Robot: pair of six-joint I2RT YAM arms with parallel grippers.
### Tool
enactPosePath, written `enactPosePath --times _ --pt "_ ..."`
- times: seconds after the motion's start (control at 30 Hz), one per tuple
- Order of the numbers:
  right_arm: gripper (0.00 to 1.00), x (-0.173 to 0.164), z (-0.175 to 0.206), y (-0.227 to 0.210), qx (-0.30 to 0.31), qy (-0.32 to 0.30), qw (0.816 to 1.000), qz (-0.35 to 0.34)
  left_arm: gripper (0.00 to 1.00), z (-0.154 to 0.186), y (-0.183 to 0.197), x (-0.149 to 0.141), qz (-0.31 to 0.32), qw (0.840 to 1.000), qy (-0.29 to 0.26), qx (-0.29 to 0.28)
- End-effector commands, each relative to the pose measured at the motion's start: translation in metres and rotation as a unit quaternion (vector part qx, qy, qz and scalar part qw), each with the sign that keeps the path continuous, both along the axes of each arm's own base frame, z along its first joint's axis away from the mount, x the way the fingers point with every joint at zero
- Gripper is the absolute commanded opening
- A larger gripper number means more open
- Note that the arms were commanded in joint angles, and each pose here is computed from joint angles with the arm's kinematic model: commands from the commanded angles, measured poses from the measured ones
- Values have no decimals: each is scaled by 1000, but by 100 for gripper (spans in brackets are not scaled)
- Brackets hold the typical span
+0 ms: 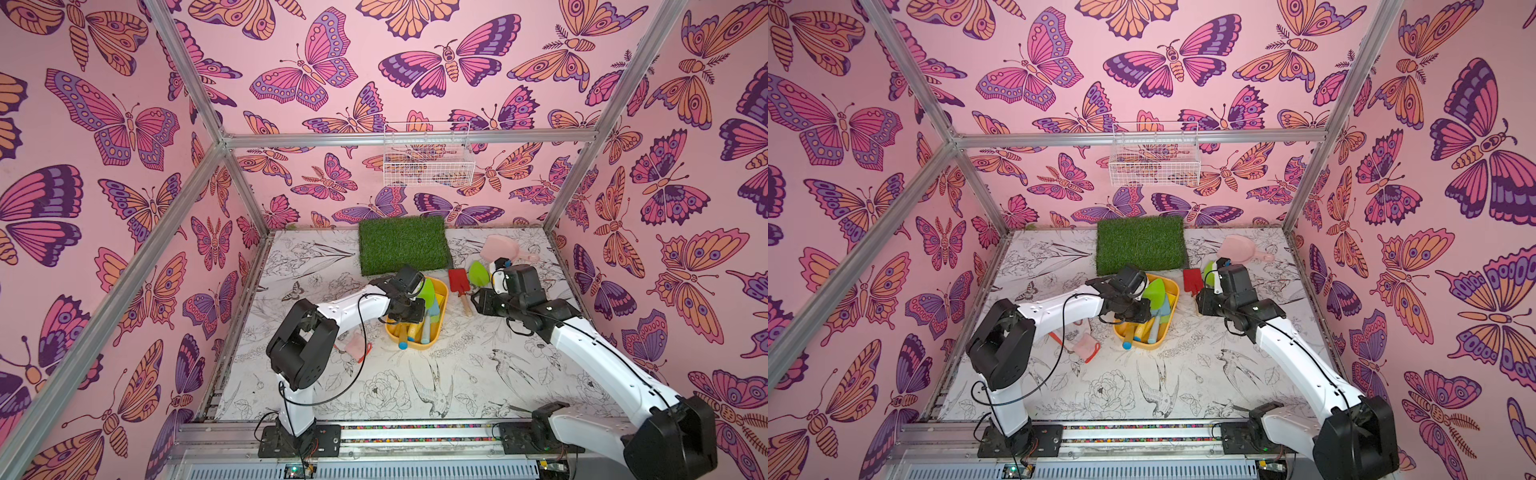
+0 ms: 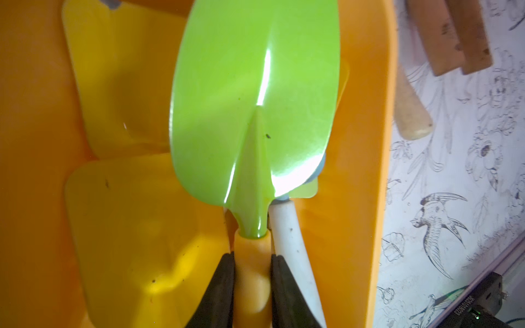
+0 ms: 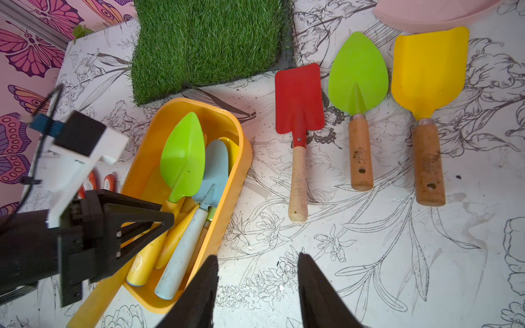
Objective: Take the shovel out of the storage box
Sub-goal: Pick up the shovel from the storage box, then place the shovel at the center of the board.
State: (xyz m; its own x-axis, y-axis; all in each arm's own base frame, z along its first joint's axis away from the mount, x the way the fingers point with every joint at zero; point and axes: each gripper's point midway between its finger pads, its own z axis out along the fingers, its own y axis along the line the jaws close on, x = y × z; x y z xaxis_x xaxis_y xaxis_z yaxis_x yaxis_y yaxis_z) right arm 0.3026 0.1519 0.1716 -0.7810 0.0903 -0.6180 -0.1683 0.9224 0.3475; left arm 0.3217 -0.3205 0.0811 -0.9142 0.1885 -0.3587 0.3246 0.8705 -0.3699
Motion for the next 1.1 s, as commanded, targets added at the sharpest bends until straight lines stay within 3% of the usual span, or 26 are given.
enactPosePath --times 0.0,0.3,0.57,0.83,1.07 --pt "49 1 13 2 23 -23 999 -10 0 27 -4 8 -20 998 -46 -28" --pt "50 -10 36 5 67 -55 996 -7 0 78 -14 8 -51 987 -122 -93" --pt "49 -22 63 21 137 -99 985 35 0 116 -14 -10 -93 961 -200 -165" --pt "50 -31 80 42 188 -109 972 91 0 127 -27 -31 -149 941 -207 -221" --pt "48 -31 84 47 190 -117 970 100 0 129 -38 -40 -176 933 -195 -247"
